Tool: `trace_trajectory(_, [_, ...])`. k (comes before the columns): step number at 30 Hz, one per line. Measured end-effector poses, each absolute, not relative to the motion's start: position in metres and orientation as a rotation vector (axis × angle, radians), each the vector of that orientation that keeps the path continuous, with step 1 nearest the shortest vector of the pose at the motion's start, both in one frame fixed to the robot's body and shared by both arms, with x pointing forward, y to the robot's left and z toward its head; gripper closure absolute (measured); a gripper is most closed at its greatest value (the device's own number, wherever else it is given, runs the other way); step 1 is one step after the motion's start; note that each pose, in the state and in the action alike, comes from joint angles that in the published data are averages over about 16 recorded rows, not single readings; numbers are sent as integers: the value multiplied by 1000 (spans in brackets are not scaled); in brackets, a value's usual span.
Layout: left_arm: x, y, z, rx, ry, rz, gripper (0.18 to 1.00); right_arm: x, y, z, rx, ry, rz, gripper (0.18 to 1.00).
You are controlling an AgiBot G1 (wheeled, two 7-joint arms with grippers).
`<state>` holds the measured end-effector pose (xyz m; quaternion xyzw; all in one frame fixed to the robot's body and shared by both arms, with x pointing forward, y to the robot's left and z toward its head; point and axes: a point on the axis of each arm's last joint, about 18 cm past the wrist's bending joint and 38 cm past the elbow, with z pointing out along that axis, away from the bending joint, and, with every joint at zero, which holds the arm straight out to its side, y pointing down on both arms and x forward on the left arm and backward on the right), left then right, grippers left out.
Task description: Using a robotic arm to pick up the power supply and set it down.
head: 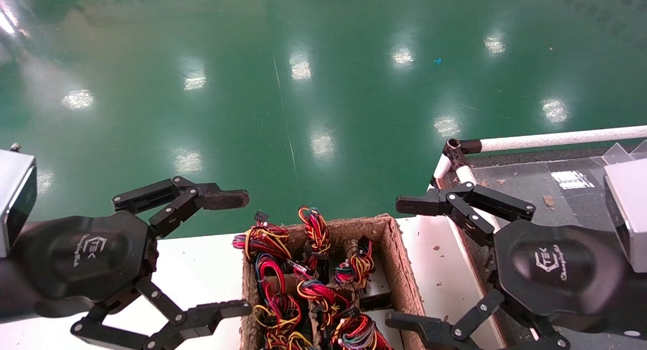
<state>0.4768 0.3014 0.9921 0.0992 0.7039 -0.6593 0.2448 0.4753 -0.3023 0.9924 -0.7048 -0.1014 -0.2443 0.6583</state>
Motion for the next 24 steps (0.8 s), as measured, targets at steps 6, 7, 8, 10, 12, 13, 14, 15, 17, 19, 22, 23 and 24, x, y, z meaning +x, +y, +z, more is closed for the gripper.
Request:
trace_trajectory(6, [477,301,992,271,1922,-1800,184,475,-302,992,-1596,-230,-553,178])
trace_trajectory(7, [477,301,992,271,1922,-1800,184,475,-302,992,-1596,-230,-553,178])
trace_trajectory(8, [477,301,992,271,1922,-1800,184,475,-302,992,-1596,-230,-553,178])
trace_trajectory(10, [477,301,992,271,1922,-1800,184,475,-302,992,-1596,-230,-553,178])
trace_trajectory(12, [477,301,992,271,1922,-1800,184,475,-302,992,-1596,-230,-553,178])
trace_trajectory(13, [477,301,992,271,1922,-1800,185,475,-302,992,-1596,-230,-553,178])
trace_trajectory(14, [477,301,992,271,1922,-1800,186,475,-302,992,-1596,-230,-553,178])
trace_trajectory(15, [477,301,992,271,1922,-1800,187,475,-302,992,-1596,-230,-553,178])
trace_trajectory(17, [477,301,992,271,1922,-1800,189,475,-302,992,-1596,-230,-553,178])
trace_trajectory(19, [477,301,992,271,1922,-1800,195,475,-302,992,-1596,-230,-553,178])
trace_trajectory(22, [477,301,992,271,1922,-1800,209,475,-302,992,-1596,-230,-553,178])
trace_trajectory(23, [477,301,992,271,1922,-1800,214,475,-302,992,-1596,-230,-553,178])
trace_trajectory(24, [477,301,992,271,1922,-1800,219,475,-302,992,-1596,-230,-553,178])
